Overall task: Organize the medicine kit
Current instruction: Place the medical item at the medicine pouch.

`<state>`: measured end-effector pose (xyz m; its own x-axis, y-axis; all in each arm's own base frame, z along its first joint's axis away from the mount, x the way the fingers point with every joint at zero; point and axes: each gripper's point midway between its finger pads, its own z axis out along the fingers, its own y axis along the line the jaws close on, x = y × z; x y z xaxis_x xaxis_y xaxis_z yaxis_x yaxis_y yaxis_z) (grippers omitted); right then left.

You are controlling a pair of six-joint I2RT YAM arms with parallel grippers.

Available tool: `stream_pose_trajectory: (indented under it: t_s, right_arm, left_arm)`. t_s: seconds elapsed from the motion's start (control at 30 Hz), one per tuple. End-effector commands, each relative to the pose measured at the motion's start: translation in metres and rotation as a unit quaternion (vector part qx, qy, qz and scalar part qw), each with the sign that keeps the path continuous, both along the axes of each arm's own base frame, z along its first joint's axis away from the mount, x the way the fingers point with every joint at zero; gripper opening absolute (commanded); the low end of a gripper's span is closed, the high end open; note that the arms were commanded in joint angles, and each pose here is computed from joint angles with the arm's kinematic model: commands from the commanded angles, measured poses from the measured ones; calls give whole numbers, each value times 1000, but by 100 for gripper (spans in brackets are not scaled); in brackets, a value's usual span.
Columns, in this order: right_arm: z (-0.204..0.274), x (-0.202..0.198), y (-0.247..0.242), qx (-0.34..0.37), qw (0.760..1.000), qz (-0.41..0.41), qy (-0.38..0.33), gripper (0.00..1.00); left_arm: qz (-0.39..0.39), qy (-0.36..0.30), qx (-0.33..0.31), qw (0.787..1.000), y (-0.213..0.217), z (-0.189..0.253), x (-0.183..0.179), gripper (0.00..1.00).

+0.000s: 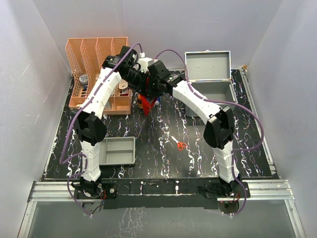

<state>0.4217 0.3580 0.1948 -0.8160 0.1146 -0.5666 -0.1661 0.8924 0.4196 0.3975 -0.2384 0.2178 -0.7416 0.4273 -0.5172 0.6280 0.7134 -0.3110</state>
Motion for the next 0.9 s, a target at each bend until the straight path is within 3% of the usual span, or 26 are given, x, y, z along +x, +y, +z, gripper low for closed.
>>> stream_pose_trajectory:
  t_s: [0.0,0.27,0.43,0.7,0.87]
  right_arm:
    - [20,17,11,18,999,1,-29,0]
    - [10,14,6,4,1000,-2,-8,0]
    - [50,12,0,37,997,-10,-61,14]
    - [118,-2,-63,39,988,-76,-125,30]
    - [138,-8,-87,34,986,-83,-137,31]
  left_arm:
    - [-33,-23,-44,998,-15,38,-21,0]
    - [-33,-22,-47,998,-16,38,-20,0]
    - [-34,-21,-47,998,-17,37,-20,0]
    - [-34,-12,-42,998,-15,32,-22,0]
    - [-35,-8,-40,999,-16,29,-22,0]
